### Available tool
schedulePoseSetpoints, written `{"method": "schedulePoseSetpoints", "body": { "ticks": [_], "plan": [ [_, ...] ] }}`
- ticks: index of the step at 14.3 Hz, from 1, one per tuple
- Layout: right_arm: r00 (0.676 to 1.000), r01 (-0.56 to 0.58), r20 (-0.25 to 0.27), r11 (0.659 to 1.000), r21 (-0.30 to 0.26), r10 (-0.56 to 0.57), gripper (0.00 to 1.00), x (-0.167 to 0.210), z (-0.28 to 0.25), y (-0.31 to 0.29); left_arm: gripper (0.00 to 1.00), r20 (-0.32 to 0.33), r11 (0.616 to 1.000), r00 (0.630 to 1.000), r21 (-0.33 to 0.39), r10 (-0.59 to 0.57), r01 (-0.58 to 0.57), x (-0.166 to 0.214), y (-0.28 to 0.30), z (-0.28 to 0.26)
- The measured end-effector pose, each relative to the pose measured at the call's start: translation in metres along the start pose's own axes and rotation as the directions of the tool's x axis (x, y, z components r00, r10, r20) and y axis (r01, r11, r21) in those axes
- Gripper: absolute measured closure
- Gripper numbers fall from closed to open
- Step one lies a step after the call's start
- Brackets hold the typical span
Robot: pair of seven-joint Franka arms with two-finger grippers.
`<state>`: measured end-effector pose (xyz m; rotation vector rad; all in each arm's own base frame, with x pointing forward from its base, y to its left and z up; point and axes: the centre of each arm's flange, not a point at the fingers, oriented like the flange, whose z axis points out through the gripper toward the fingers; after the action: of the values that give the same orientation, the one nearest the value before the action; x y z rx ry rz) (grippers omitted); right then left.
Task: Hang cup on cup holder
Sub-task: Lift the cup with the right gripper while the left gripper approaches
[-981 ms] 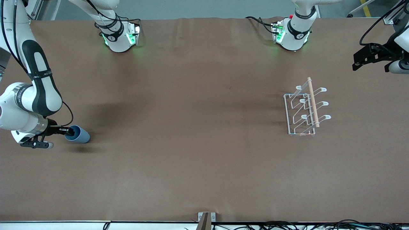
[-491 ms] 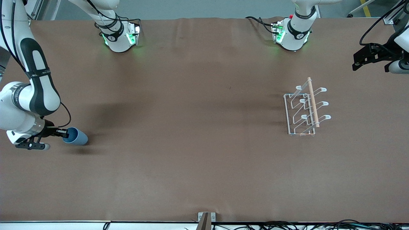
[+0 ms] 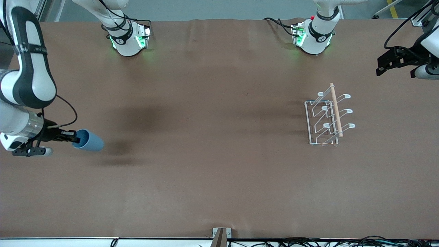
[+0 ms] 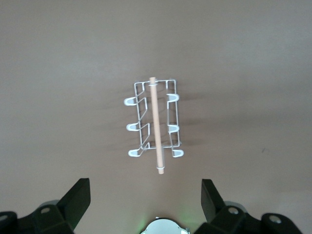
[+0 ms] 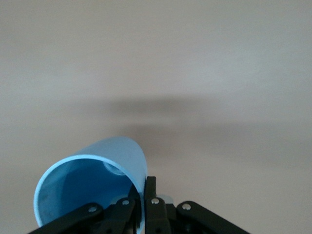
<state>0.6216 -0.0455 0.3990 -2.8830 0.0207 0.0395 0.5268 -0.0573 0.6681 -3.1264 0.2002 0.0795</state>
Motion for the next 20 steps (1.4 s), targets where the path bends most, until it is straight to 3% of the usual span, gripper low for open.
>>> {"method": "schedulePoseSetpoints", "body": {
  "ticks": [2, 6, 7, 10, 13, 18, 20],
  "plan": [
    [1.000, 0.000, 0.016, 0.987, 0.161, -0.003, 0.95, -0.007, -0.008, -0.050, 0.00, -0.002, 0.997, 0.997, -0.006, 0.072, -0.072, 0.004, 0.039, 0.004],
    [0.997, 0.003, 0.069, 0.905, 0.426, -0.036, 0.95, -0.020, -0.003, -0.147, 0.00, -0.050, 0.961, 0.960, -0.014, 0.277, -0.278, 0.024, 0.158, 0.033],
    [0.995, -0.012, 0.091, 0.871, 0.491, -0.038, 0.95, -0.023, 0.000, -0.164, 0.00, -0.079, 0.946, 0.944, -0.017, 0.321, -0.323, 0.028, 0.186, 0.041],
    [0.986, -0.082, 0.163, 0.728, 0.681, -0.041, 0.95, -0.032, 0.000, -0.206, 0.00, -0.157, 0.904, 0.894, -0.025, 0.419, -0.428, 0.030, 0.254, 0.054],
    [0.978, -0.124, 0.201, 0.636, 0.762, -0.050, 0.95, -0.036, 0.008, -0.235, 0.00, -0.188, 0.864, 0.852, -0.031, 0.489, -0.503, 0.022, 0.304, 0.056],
    [0.931, -0.192, 0.331, 0.567, 0.801, -0.152, 0.95, -0.040, 0.065, -0.249, 0.00, -0.230, 0.814, 0.797, -0.033, 0.558, -0.580, 0.002, 0.353, 0.039],
    [0.904, -0.216, 0.369, 0.515, 0.830, -0.215, 0.95, -0.038, 0.075, -0.249, 0.00, -0.249, 0.797, 0.777, -0.033, 0.578, -0.603, -0.004, 0.370, 0.039]
  ]
}}
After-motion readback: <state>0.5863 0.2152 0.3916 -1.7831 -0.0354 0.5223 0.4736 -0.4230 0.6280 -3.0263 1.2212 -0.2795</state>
